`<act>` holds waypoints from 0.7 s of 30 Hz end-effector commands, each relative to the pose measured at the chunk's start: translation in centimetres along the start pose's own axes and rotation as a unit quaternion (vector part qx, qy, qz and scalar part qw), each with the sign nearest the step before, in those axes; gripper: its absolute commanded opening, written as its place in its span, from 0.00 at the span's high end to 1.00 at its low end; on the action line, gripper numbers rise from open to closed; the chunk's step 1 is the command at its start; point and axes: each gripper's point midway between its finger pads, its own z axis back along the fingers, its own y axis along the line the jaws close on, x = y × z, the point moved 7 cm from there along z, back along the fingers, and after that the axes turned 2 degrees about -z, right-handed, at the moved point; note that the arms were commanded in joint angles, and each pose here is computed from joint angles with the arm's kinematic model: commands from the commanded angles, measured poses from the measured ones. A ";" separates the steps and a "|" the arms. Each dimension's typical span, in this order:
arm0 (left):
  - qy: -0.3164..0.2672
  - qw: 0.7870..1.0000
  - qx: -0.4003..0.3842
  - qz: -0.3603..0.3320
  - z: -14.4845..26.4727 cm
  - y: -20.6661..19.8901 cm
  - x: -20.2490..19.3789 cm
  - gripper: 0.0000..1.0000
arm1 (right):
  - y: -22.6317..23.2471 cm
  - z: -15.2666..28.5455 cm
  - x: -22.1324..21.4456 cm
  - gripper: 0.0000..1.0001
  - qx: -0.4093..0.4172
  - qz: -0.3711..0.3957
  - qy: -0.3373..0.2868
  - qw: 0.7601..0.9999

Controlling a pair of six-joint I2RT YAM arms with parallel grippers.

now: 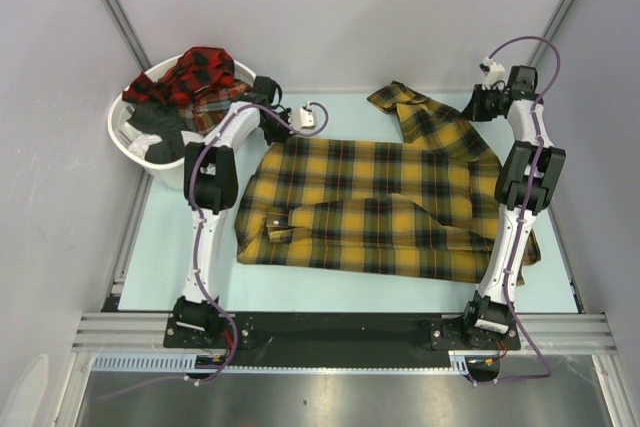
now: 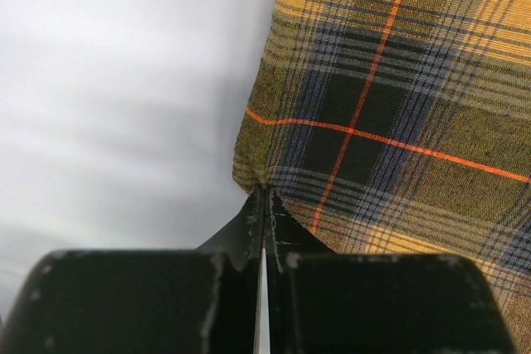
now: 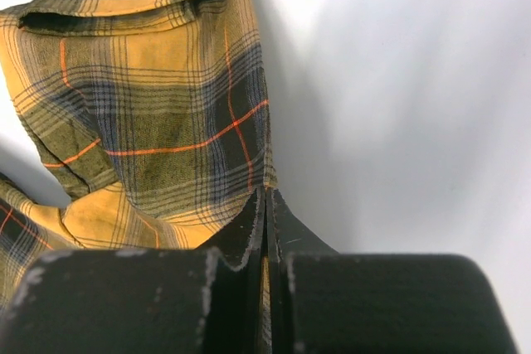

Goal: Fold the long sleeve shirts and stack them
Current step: Fold the shirt

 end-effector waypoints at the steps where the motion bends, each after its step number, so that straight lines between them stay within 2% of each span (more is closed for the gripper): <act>1: -0.031 0.999 0.028 -0.009 3.7 1.1 2.0 1.00 | 1.7 3.6 4.3 1.00 0.006 0.027 -0.046 0.999; 8: -0.057 0.995 0.071 -0.028 7.8 0.7 3.8 1.00 | 2.9 8.3 6.0 1.00 0.022 0.010 -0.066 0.998; 11: -0.058 0.995 0.072 -0.034 8.9 -0.2 3.9 1.00 | 3.2 9.6 5.4 1.00 0.024 0.007 -0.057 0.998; 21: -0.055 0.995 0.046 -0.070 11.7 -5.9 3.0 1.00 | 6.2 15.9 3.4 1.00 0.036 0.013 -0.023 0.999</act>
